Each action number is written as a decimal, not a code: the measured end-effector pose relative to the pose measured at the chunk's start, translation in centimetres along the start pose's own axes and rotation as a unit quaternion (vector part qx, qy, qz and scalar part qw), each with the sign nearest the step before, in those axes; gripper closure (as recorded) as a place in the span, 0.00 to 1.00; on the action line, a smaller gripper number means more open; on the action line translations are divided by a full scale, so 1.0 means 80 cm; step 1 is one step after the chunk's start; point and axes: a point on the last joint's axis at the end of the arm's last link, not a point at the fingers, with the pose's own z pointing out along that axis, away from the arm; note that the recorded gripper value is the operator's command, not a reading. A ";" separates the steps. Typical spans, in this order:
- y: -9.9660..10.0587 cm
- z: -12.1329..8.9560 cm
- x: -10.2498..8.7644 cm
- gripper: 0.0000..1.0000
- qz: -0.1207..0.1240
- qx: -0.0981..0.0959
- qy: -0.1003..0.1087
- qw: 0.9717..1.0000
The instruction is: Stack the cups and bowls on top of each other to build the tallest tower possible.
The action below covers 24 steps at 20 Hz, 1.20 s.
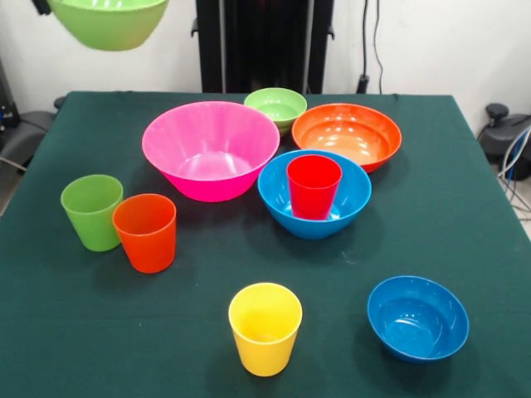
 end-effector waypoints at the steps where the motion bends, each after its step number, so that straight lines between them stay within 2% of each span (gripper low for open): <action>1: 0.003 -0.006 -0.007 1.00 -0.001 -0.005 -0.009 1.000; 2: 0.007 -0.015 -0.019 1.00 -0.003 -0.013 -0.023 1.000; 6: 0.011 -0.026 -0.034 1.00 -0.005 -0.019 -0.043 0.999; 8: 0.013 -0.032 -0.045 1.00 -0.006 -0.019 -0.059 0.998; 12: 0.014 -0.039 -0.071 1.00 -0.009 -0.005 -0.092 0.996; 15: 0.017 -0.040 -0.085 1.00 -0.013 0.002 -0.105 0.994; 16: 0.021 -0.041 -0.100 1.00 -0.019 0.009 -0.114 0.993; 24: 0.041 -0.035 -0.154 1.00 -0.043 0.037 -0.135 0.989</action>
